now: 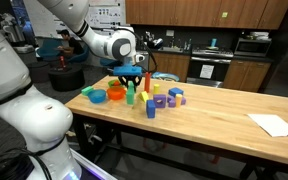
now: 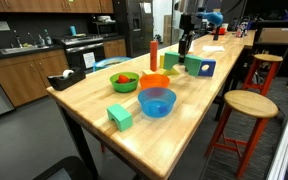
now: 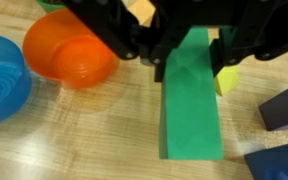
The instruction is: Move the green arch to the right and closer to the other blocks
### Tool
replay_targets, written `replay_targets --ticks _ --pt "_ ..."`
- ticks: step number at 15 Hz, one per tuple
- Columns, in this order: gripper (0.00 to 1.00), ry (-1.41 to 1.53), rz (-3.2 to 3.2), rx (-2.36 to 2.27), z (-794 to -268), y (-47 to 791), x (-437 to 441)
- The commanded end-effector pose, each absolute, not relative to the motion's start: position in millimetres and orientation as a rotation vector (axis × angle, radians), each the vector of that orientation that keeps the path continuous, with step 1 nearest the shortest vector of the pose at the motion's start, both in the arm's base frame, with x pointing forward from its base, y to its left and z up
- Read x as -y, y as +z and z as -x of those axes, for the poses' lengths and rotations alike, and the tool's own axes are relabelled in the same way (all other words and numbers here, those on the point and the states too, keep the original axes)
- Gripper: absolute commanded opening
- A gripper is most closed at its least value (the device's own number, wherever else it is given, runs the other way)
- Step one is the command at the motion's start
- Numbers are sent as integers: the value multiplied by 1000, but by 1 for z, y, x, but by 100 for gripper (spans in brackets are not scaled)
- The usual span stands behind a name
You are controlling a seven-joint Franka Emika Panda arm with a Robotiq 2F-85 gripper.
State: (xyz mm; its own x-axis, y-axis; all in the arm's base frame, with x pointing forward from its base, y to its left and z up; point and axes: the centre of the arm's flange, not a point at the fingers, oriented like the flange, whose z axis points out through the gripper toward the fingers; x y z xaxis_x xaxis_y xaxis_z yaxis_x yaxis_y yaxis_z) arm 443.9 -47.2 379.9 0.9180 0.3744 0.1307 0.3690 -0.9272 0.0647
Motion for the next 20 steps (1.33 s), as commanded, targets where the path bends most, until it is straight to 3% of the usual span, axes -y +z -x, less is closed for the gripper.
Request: replay_targets --ticks 1,9,14,20 --pt "16 232 -3084 -476 -435 402 69" --pt "16 259 -3124 -242 -437 413 96" --pt "16 8 -2886 -689 -431 438 97" --pt "16 -31 -2792 -846 -434 450 101"
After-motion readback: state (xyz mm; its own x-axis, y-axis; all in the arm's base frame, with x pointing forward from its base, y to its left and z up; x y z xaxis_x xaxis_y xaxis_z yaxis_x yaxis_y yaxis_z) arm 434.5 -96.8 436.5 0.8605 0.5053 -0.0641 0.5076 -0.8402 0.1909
